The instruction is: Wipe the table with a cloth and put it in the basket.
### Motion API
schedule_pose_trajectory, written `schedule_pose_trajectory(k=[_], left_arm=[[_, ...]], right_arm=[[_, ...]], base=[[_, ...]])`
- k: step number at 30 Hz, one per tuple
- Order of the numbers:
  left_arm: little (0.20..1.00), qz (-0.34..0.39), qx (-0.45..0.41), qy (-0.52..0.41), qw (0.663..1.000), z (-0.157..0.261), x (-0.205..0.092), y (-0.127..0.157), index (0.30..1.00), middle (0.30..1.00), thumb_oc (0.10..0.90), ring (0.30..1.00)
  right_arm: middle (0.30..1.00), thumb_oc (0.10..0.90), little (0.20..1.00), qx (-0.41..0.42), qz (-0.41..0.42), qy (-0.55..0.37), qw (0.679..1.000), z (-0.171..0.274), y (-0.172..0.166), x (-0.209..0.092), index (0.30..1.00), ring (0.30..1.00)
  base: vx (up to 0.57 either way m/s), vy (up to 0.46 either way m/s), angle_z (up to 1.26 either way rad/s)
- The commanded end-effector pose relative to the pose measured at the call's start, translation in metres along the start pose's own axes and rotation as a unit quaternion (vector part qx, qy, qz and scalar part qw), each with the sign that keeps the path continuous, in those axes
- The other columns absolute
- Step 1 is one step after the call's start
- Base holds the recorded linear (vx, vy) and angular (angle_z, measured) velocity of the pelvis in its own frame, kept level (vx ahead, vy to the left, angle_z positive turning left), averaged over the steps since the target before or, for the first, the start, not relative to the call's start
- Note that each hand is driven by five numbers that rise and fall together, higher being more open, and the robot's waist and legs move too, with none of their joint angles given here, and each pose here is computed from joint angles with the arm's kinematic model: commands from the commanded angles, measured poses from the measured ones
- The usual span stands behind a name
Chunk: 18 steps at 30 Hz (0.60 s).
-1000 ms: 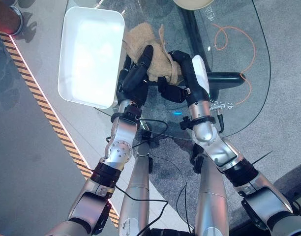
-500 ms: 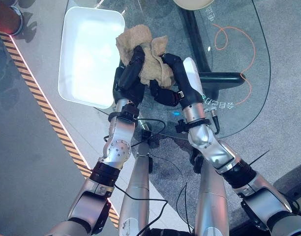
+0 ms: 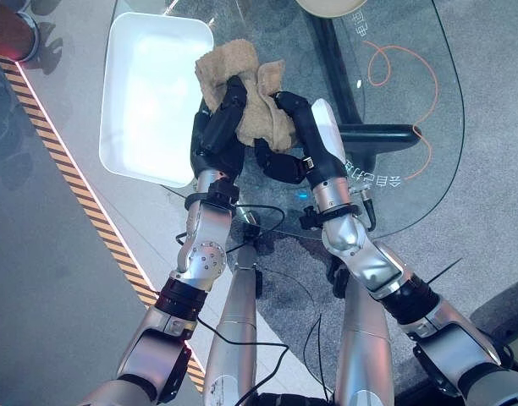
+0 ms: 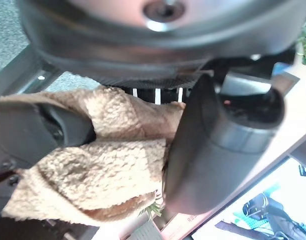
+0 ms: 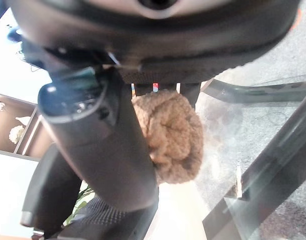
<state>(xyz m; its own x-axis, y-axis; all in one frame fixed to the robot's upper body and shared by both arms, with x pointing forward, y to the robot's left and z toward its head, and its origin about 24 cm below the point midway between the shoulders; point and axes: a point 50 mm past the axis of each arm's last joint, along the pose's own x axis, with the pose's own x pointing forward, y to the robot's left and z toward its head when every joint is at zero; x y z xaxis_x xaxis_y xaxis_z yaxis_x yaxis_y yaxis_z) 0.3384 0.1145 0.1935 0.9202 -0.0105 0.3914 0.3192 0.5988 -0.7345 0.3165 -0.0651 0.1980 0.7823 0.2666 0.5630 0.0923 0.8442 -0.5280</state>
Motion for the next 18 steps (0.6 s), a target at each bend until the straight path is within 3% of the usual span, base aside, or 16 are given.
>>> schedule_pose_trajectory(k=[1, 18], left_arm=[[0.200, -0.131, -0.006, -0.113, 0.985, 0.038, 0.012, -0.061, 0.300, 0.300, 0.100, 0.300], [0.200, -0.043, 0.003, -0.238, 0.970, 0.065, 0.008, -0.053, 0.300, 0.300, 0.100, 0.300]], right_arm=[[0.900, 0.800, 0.900, 0.079, -0.071, -0.219, 0.970, 0.100, -0.026, 0.028, 0.900, 0.900], [0.900, 0.800, 0.900, 0.082, -0.074, -0.221, 0.969, 0.102, -0.025, 0.029, 0.900, 0.900]], base=[[0.00, 0.000, 0.00], [0.00, 0.000, 0.00]])
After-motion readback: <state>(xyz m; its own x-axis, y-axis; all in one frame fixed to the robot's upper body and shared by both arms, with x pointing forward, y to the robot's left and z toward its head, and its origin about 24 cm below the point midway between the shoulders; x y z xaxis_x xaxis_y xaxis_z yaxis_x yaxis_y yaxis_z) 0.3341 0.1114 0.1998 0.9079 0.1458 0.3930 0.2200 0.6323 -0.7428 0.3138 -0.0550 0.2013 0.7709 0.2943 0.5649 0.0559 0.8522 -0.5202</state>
